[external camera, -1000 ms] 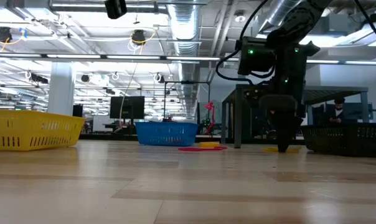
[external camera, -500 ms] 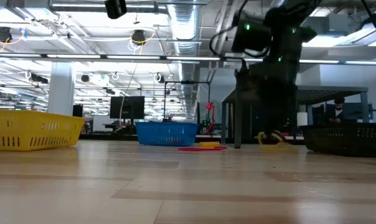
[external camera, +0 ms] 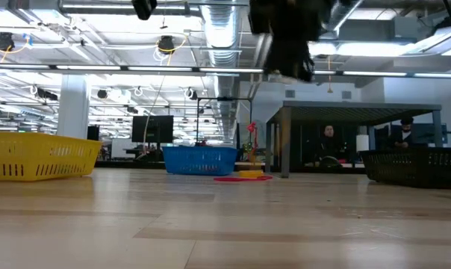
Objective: Pick & Place Office Desk Supplies
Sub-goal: Put the yellow rubber band into the yellow bin
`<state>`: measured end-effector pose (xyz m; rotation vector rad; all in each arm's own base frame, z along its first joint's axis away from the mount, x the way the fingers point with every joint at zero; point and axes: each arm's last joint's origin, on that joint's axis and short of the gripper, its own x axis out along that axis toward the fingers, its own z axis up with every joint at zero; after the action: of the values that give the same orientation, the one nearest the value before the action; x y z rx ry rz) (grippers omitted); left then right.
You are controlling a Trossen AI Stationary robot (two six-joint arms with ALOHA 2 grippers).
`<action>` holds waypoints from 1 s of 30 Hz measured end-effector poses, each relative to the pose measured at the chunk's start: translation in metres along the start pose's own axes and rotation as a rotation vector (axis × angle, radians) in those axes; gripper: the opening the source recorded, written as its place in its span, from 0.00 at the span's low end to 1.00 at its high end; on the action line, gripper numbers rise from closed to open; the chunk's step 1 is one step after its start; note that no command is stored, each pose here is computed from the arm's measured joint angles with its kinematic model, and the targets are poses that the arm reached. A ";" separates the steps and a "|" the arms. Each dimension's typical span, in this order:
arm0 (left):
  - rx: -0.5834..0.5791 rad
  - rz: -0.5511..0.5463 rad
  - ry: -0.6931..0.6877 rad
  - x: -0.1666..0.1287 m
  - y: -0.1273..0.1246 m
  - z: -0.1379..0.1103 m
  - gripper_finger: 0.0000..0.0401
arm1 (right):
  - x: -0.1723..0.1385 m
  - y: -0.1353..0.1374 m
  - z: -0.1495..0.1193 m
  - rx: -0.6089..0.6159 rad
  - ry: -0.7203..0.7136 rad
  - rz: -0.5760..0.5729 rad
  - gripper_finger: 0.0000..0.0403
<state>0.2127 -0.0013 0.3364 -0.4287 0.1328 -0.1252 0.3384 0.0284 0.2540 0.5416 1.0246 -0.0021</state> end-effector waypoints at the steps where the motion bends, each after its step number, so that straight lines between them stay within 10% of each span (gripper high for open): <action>1: 0.030 0.000 0.000 0.000 0.000 0.000 0.38 | -0.005 0.007 0.005 -0.019 -0.022 0.018 0.00; 10: 0.204 0.000 0.011 0.002 0.001 -0.001 0.38 | -0.051 0.056 0.037 -0.126 -0.198 0.158 0.00; 30: 0.215 -0.158 0.024 0.061 -0.001 -0.026 0.62 | -0.088 0.076 0.063 -0.160 -0.389 0.263 0.00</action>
<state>0.2690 -0.0221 0.3073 -0.2225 0.1079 -0.2977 0.3617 0.0460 0.3826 0.5021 0.5636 0.1993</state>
